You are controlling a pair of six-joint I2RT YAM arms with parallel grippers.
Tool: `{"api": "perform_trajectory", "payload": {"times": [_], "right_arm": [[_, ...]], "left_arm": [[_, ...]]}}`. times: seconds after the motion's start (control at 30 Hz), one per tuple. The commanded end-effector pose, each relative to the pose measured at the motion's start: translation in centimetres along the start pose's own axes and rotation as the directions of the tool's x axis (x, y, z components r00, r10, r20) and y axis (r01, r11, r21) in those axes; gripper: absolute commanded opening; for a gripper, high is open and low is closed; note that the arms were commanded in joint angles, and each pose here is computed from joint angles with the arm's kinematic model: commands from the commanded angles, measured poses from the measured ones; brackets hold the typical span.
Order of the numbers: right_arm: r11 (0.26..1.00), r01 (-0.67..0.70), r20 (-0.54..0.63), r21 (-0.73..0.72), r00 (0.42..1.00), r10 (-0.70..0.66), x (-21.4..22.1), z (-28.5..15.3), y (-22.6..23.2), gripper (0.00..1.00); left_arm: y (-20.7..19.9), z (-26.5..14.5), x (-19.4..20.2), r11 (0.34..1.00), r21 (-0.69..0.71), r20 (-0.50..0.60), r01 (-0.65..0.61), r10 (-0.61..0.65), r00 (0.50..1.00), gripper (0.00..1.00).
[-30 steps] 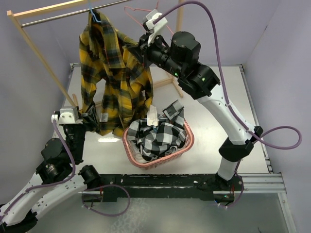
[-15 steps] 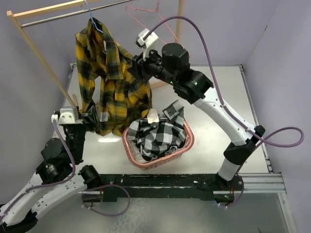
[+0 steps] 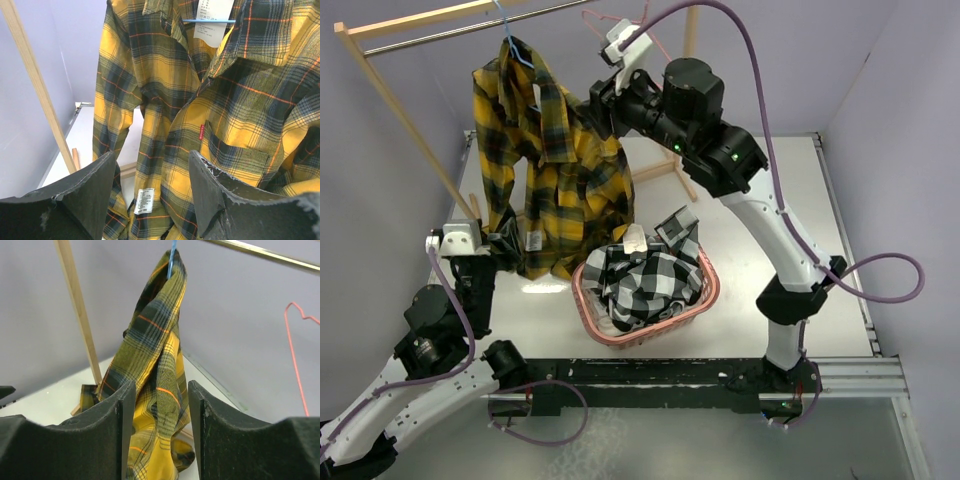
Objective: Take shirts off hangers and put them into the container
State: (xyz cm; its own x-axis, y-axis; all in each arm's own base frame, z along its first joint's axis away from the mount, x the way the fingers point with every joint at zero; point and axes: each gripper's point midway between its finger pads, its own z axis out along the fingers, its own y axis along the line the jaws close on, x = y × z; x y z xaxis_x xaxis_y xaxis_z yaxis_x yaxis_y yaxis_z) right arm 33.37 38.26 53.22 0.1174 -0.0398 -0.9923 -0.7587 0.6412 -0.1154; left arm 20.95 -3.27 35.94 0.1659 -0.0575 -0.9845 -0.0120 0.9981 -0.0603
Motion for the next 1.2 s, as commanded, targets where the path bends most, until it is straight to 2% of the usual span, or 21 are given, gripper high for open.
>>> {"api": "perform_trajectory", "payload": {"times": [0.0, 0.23, 0.3, 0.4, 0.43, 0.67, 0.9, 1.17], "right_arm": [[0.999, 0.026, -0.047, -0.023, 0.999, -0.027, 2.1, 1.5, 0.4, 0.48], [0.999, 0.013, -0.068, -0.039, 0.998, -0.016, 3.7, 3.2, 0.8, 0.40], [0.999, 0.010, -0.067, -0.035, 0.998, -0.012, 4.0, 3.6, 0.7, 0.29], [1.000, 0.009, -0.060, -0.014, 0.998, -0.010, 4.0, 4.0, 0.4, 0.03], [1.000, 0.007, -0.055, -0.004, 0.998, -0.008, 3.9, 4.0, 0.2, 0.00], [0.995, -0.015, 0.045, 0.095, 0.999, 0.011, 1.8, 3.8, -1.4, 0.00], [0.974, -0.094, 0.281, 0.204, 0.959, 0.034, -2.6, 1.6, -3.6, 0.00], [0.971, -0.119, 0.365, 0.209, 0.930, 0.036, -4.6, 0.6, -3.9, 0.00]], "left_arm": [[0.1, 0.0, -0.7, 1.000, 0.002, 0.027, 0.013, -0.013, 1.000, 0.64], [0.1, 0.0, -0.8, 1.000, 0.002, 0.028, 0.014, -0.014, 1.000, 0.64], [0.1, 0.0, -0.8, 1.000, 0.002, 0.028, 0.014, -0.014, 1.000, 0.64], [0.1, 0.0, -0.8, 1.000, -0.001, 0.028, 0.015, -0.015, 0.999, 0.64], [0.1, 0.1, -0.7, 1.000, -0.001, 0.027, 0.014, -0.014, 1.000, 0.64], [0.2, 0.0, -0.8, 1.000, -0.001, 0.029, 0.014, -0.014, 0.999, 0.64], [-0.5, 0.1, -0.8, 0.999, 0.031, 0.036, 0.011, -0.012, 0.999, 0.68], [-1.8, 0.3, -1.0, 0.996, 0.092, 0.051, 0.002, -0.006, 0.999, 0.76]]}}
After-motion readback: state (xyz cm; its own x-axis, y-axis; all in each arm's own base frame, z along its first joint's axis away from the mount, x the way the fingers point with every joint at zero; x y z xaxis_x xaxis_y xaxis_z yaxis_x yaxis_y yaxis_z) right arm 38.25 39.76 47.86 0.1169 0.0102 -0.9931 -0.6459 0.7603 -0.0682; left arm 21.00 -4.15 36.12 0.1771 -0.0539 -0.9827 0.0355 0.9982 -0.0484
